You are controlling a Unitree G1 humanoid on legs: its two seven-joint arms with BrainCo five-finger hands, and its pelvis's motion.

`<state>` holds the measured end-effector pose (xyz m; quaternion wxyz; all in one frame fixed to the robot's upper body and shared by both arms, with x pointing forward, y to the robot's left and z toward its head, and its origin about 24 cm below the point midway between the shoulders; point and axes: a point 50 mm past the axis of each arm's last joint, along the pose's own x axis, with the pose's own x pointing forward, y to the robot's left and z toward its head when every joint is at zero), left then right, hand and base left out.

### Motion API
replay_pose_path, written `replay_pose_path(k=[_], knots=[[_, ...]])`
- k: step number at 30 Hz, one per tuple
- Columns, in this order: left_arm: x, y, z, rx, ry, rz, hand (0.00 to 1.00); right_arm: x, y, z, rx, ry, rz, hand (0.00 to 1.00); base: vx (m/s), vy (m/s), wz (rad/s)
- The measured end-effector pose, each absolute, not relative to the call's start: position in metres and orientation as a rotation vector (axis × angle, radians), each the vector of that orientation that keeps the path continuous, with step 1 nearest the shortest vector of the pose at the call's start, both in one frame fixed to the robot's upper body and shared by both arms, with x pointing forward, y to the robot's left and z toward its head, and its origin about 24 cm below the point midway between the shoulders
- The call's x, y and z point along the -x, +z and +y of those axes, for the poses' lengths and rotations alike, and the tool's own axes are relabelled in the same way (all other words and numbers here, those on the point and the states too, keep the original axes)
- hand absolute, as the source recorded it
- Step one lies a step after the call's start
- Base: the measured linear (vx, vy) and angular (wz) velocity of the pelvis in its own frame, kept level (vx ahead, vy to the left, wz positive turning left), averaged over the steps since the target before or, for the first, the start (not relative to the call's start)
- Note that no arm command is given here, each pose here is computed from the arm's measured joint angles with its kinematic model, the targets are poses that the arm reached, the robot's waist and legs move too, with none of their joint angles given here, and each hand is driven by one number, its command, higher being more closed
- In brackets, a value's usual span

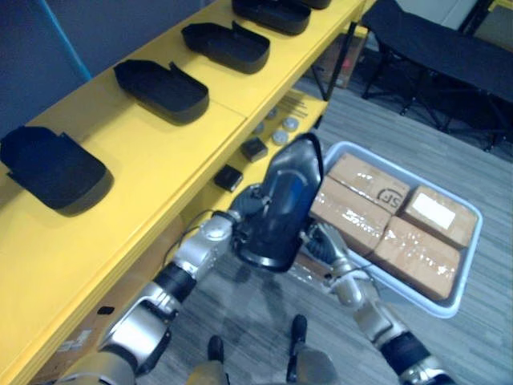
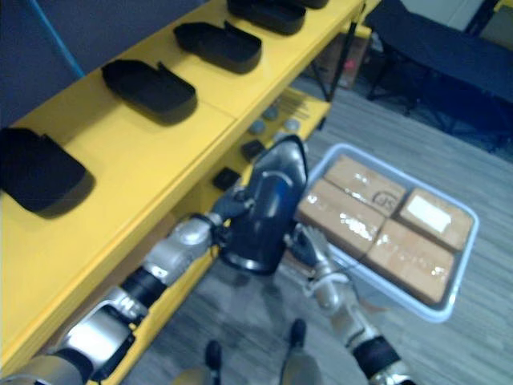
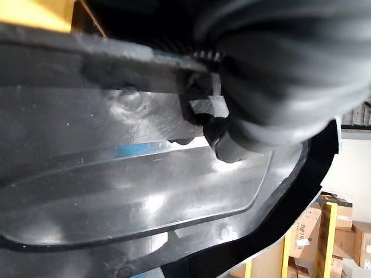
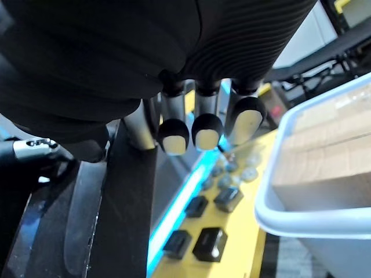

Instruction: Walk over and take plastic housings, then place them on the shelf

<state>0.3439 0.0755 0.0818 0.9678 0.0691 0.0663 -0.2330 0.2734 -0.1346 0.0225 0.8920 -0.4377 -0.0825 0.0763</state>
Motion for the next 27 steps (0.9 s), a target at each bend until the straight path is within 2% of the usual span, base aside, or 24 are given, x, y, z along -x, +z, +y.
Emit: replay_pose_path(k=[1, 10, 19, 27], knots=[[-0.344, 0.081, 0.076, -0.147, -0.469, 0.132, 1.00, -0.273, 0.022, -0.135, 0.908, 0.157, -0.171, 0.00, 0.02, 0.006, -0.05], [-0.329, 0.055, 0.084, -0.113, -0.438, 0.170, 1.00, -0.282, 0.038, -0.141, 0.784, 0.055, -0.225, 0.00, -0.02, -0.004, -0.03], [-0.306, 0.037, 0.076, 0.074, -0.418, 0.193, 1.00, -0.289, 0.058, -0.135, 0.664, -0.033, -0.327, 0.00, -0.01, -0.003, 0.00], [-0.282, 0.040, 0.089, 0.099, -0.292, 0.092, 1.00, -0.282, 0.059, -0.130, 0.576, -0.051, -0.343, 0.00, 0.00, 0.000, 0.00]])
